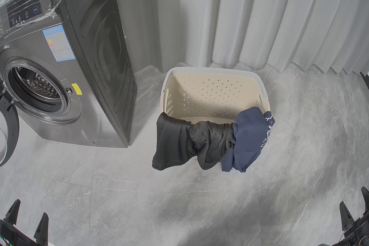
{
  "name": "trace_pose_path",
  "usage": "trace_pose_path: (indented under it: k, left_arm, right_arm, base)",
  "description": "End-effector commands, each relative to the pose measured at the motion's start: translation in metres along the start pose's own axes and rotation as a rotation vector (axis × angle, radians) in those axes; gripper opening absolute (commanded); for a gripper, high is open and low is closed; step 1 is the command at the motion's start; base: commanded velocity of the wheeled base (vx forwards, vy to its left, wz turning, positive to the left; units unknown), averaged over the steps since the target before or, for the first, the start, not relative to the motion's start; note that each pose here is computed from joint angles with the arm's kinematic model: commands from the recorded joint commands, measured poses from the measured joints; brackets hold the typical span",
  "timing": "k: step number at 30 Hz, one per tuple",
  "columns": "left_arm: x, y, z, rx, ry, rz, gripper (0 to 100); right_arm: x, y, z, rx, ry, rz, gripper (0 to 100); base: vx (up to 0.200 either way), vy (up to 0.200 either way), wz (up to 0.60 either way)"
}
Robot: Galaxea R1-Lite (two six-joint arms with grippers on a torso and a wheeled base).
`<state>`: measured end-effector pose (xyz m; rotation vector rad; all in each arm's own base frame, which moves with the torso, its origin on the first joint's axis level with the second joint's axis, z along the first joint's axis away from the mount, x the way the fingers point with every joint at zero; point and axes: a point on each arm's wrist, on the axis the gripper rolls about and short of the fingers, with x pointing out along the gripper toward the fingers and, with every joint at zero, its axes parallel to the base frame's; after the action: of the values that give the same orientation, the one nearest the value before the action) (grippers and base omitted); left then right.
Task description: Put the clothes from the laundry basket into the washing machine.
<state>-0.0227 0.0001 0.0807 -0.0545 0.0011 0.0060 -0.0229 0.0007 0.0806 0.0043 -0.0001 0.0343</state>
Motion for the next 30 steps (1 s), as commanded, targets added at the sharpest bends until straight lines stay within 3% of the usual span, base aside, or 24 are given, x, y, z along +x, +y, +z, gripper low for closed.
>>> trace_pose_path:
  k: [1,5,20,30]
  left_arm:
    - [-0.0001,0.0003,-0.0048,-0.001,-0.001,0.0,100]
    - [-0.0001,0.0003,-0.0048,-0.001,-0.001,0.0,100]
    - [-0.0001,0.0003,-0.0049,-0.001,0.0,0.0,100]
    - [-0.0001,0.0003,-0.0048,-0.001,-0.001,0.002,100]
  right_arm:
    - [0.0001,0.0,-0.0053,0.0,0.002,0.001,100]
    - [0.0001,0.0,-0.0053,0.0,0.002,0.001,100]
    - [0.0001,0.0,-0.0053,0.0,0.002,0.001,100]
    - [0.0001,0.0,-0.0051,0.0,0.0,0.003,100]
  base:
    - [0.0,0.0,0.0]
    - [0.0,0.0,0.0]
    - [0.2,0.0,0.0]
    - [0.0,0.0,0.0]
